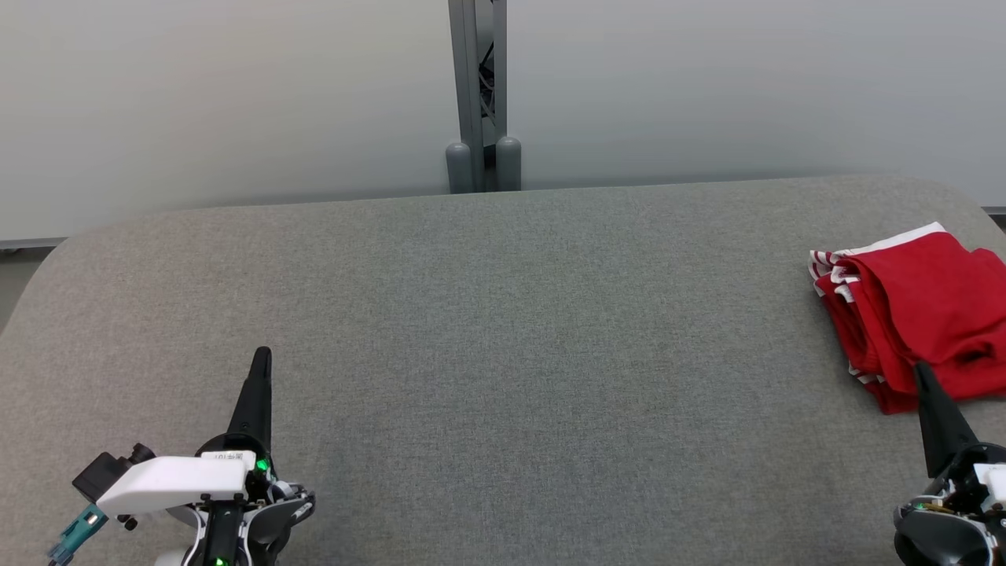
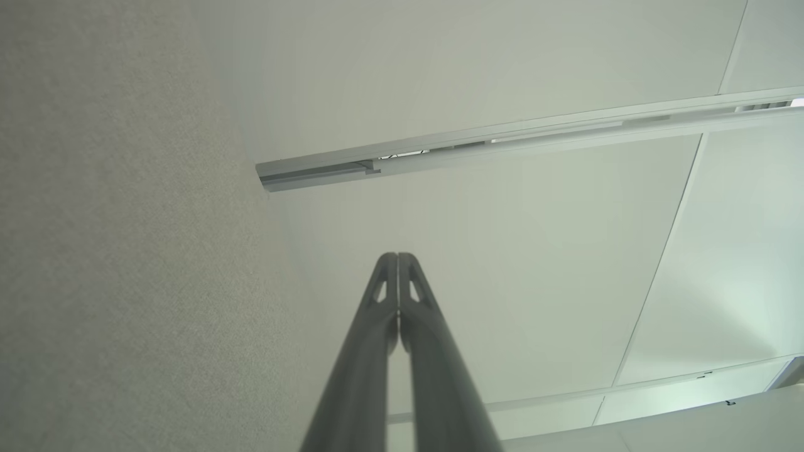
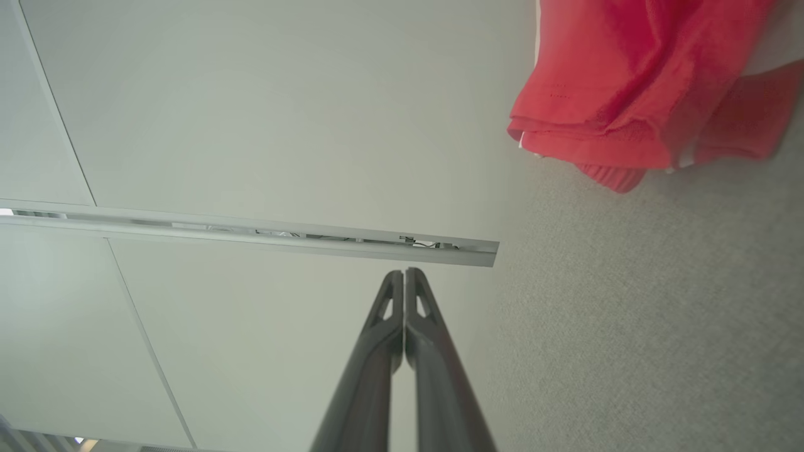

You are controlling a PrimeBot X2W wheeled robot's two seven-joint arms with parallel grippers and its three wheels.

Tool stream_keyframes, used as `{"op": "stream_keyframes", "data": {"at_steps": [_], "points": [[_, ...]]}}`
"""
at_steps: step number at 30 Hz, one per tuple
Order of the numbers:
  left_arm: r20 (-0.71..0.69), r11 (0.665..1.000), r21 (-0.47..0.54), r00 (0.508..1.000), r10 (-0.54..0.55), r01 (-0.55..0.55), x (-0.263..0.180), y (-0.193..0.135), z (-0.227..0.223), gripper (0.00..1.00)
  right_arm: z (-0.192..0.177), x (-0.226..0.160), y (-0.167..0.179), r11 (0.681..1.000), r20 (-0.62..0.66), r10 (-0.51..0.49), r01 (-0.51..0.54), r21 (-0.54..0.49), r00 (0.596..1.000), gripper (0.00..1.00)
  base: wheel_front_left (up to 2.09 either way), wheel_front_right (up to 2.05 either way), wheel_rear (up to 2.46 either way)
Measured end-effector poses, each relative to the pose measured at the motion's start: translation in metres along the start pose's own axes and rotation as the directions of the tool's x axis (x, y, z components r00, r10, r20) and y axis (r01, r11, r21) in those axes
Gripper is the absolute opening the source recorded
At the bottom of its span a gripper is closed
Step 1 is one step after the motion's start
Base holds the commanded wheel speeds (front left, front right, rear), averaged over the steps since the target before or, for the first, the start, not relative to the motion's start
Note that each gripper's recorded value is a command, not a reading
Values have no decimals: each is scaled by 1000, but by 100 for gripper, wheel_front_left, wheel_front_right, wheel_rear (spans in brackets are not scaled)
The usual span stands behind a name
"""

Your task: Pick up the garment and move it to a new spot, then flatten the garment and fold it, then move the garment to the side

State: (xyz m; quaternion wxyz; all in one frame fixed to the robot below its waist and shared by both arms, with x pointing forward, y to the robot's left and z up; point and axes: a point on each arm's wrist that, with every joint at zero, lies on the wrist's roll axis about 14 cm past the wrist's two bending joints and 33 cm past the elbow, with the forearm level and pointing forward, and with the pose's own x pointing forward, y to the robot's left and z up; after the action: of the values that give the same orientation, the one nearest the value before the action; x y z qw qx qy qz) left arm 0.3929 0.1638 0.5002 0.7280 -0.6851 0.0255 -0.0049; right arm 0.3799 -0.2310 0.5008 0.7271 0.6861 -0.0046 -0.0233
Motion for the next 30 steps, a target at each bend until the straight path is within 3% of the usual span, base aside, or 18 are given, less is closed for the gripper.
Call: {"op": "stream_keyframes", "data": {"at_steps": [10,30], "points": [[-1,998,-62,1000,-18,18,4,-5,1,0,3,1,3,998,3,15,-16,62,1000,0,0,0,0],[0,998,-63,1000,-18,18,4,-5,1,0,4,2,4,998,4,18,-18,66,1000,0,0,0,0]]}}
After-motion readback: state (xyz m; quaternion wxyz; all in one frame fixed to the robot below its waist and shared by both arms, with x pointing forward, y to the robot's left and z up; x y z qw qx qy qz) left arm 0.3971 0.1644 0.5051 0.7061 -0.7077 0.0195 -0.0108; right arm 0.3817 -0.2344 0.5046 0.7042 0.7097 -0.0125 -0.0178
